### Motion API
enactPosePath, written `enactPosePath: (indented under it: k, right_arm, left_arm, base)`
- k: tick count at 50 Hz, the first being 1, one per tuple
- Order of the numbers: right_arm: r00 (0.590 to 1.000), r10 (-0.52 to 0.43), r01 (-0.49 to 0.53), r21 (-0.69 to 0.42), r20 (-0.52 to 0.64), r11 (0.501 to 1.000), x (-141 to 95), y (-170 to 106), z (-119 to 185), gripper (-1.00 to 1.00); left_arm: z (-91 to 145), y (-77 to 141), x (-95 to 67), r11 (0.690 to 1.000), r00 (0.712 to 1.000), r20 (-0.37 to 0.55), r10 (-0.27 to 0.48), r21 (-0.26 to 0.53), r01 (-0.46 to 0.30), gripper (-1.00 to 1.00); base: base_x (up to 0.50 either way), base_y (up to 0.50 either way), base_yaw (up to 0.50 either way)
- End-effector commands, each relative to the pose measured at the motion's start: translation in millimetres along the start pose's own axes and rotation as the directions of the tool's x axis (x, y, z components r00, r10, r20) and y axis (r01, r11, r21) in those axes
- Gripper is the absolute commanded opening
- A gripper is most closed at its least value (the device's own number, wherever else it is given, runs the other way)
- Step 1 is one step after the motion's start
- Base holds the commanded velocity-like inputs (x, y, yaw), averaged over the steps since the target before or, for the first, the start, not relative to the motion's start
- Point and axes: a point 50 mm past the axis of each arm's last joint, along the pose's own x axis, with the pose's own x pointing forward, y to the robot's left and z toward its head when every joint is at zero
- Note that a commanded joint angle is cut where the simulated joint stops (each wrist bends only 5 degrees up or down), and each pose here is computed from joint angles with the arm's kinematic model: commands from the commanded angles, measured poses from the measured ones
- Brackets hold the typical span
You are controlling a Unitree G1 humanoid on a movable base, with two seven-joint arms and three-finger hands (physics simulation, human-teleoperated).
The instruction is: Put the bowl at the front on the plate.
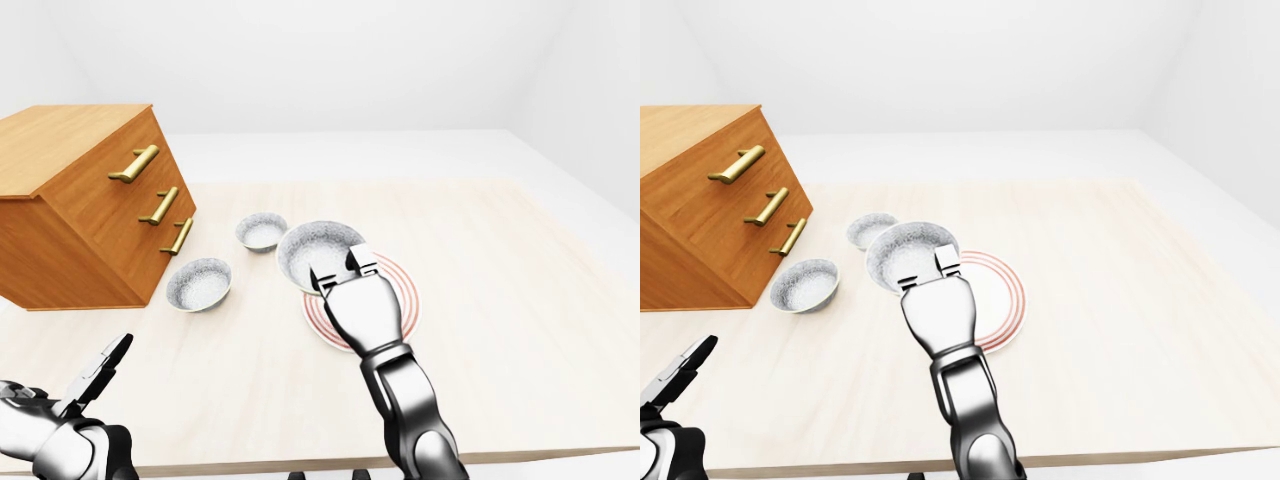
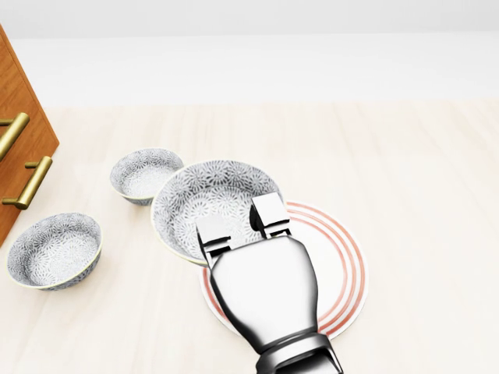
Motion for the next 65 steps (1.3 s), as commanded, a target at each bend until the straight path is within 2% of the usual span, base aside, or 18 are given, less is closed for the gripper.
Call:
enactPosePath:
  k: [1,10,15,23,30,57,65]
  right_arm:
    - [0.998,-0.022,0.021,-0.021,-0.066,1.000,-3,-2,-17,-1.00]
    - [0.991,-0.019,0.014,-0.044,-0.131,0.999,-9,-5,-34,-1.00]
    - [0.989,-0.027,0.024,-0.021,-0.145,0.999,-13,-6,-40,-1.00]
    - [0.973,-0.095,0.106,0.037,-0.210,0.994,-31,-13,-59,-1.00]
    - [0.971,-0.098,0.112,0.052,-0.218,0.992,-41,-13,-62,-1.00]
    - [0.972,-0.100,0.116,0.063,-0.212,0.991,-40,-11,-62,-1.00]
    - [0.970,-0.075,0.095,0.077,-0.230,0.992,-27,-4,-73,-1.00]
  left_arm:
    - [1,0,0.0,1.000,1.000,0.000,0.000,0.000,0.000,1.00]
    - [1,0,0.1,1.000,1.000,-0.001,0.000,0.004,0.000,1.00]
    - [2,0,-0.2,1.000,1.000,-0.001,0.001,0.005,-0.001,1.00]
    - [-1,-1,0.5,1.000,1.000,-0.001,-0.003,0.005,0.003,1.00]
    - [1,-1,0.2,1.000,1.000,-0.001,-0.001,0.002,0.001,1.00]
    - [-1,-1,0.5,1.000,1.000,-0.001,-0.003,0.002,0.003,1.00]
    - [2,1,-0.2,1.000,1.000,-0.001,0.002,-0.001,-0.002,1.00]
  base:
    - [0.00,0.00,0.00]
    - [0.00,0.00,0.00]
    - [0.00,0.00,0.00]
    - [0.00,0.00,0.00]
    - [0.00,0.00,0.00]
    - [0.00,0.00,0.00]
    - [0.00,0.00,0.00]
